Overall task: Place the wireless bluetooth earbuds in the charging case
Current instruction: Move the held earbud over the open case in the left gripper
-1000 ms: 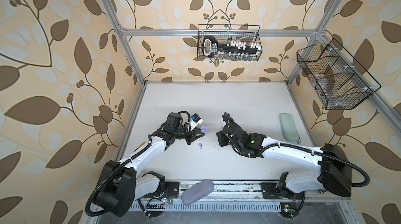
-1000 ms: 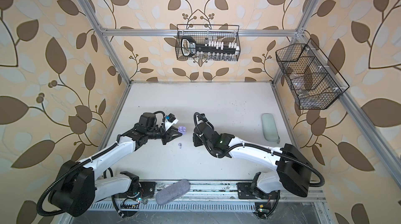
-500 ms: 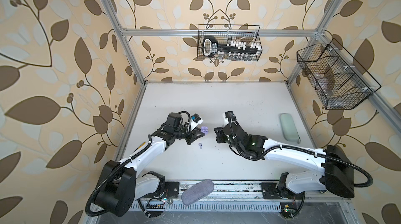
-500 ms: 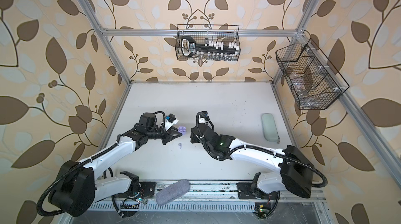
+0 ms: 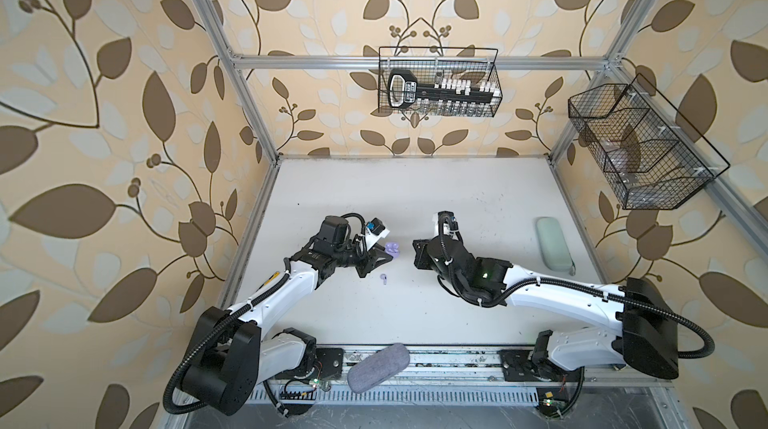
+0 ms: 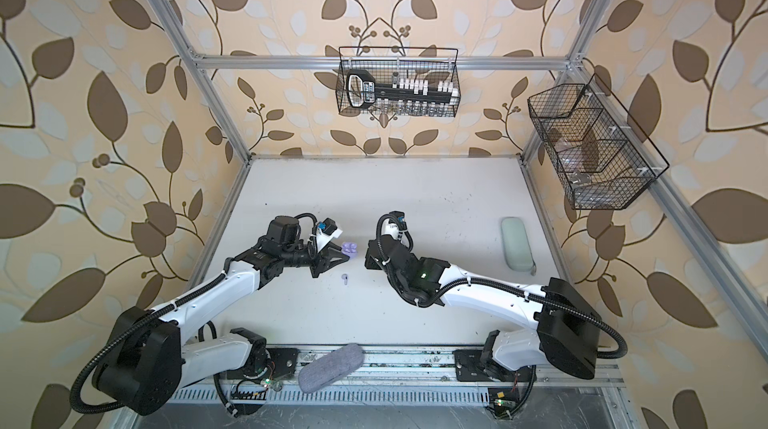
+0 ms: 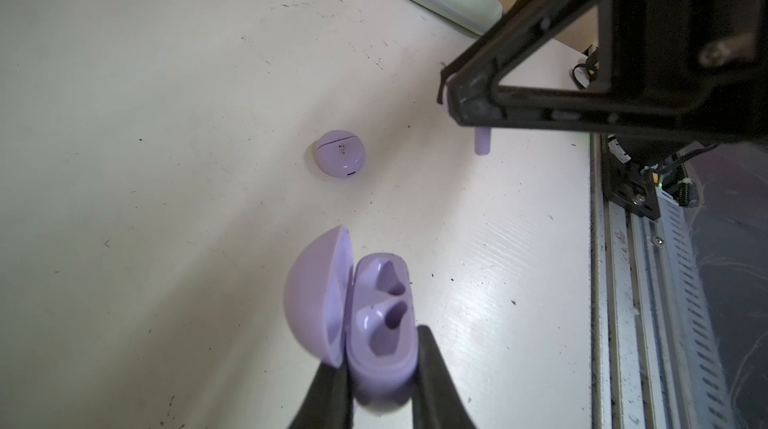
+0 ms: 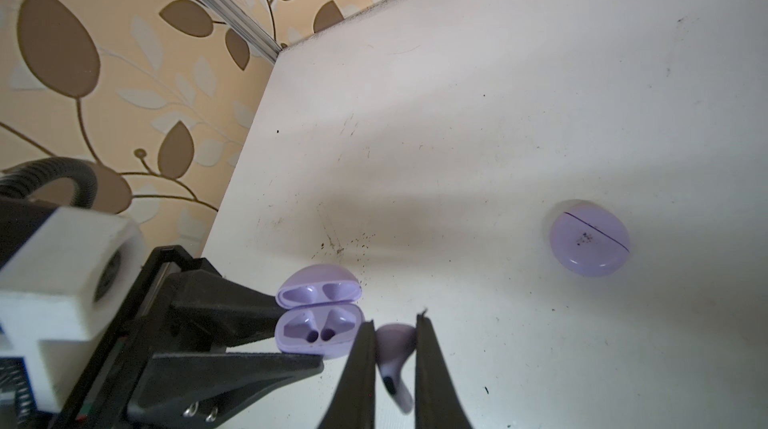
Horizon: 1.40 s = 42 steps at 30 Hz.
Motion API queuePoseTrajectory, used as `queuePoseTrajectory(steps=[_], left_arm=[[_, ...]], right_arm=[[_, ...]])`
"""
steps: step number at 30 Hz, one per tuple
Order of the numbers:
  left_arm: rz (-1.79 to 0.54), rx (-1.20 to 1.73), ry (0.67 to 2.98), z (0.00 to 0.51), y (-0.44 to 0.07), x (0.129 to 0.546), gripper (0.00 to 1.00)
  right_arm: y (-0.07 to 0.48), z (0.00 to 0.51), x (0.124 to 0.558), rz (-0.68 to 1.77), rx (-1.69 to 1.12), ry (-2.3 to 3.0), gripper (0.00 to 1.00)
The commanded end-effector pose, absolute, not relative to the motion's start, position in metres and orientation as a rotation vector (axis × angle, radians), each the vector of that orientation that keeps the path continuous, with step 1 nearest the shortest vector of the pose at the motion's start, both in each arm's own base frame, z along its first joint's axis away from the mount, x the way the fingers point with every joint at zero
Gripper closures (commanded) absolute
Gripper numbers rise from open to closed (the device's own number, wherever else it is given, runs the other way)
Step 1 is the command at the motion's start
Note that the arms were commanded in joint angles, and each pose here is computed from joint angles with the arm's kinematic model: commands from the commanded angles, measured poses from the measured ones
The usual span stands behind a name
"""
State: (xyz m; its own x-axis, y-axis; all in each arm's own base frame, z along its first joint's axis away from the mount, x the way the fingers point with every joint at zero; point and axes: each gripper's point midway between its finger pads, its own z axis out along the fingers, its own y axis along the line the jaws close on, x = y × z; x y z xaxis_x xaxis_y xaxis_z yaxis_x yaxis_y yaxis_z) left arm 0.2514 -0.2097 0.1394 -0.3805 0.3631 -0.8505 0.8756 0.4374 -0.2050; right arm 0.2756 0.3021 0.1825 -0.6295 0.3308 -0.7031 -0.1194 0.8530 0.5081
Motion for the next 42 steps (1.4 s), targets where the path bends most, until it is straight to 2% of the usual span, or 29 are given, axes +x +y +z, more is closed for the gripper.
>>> queuePoseTrajectory(steps=[1,17,42], left_arm=[[-0.867,1.074,1.9,0.148,-0.214,0.25,0.96],[-0.86,1.068,1.904,0.148,-0.213,0.251,0.95],[-0.849,1.049,1.912,0.148,-0.213,0.255,0.95]], right_arm=[[0.311,0.199,0.283,0.699,0.238,2.112,0.88],[0.334,0.186,0.288,0.785,0.336,2.088,0.89],[0.354,0.163,0.279,0.824,0.323,2.138,0.89]])
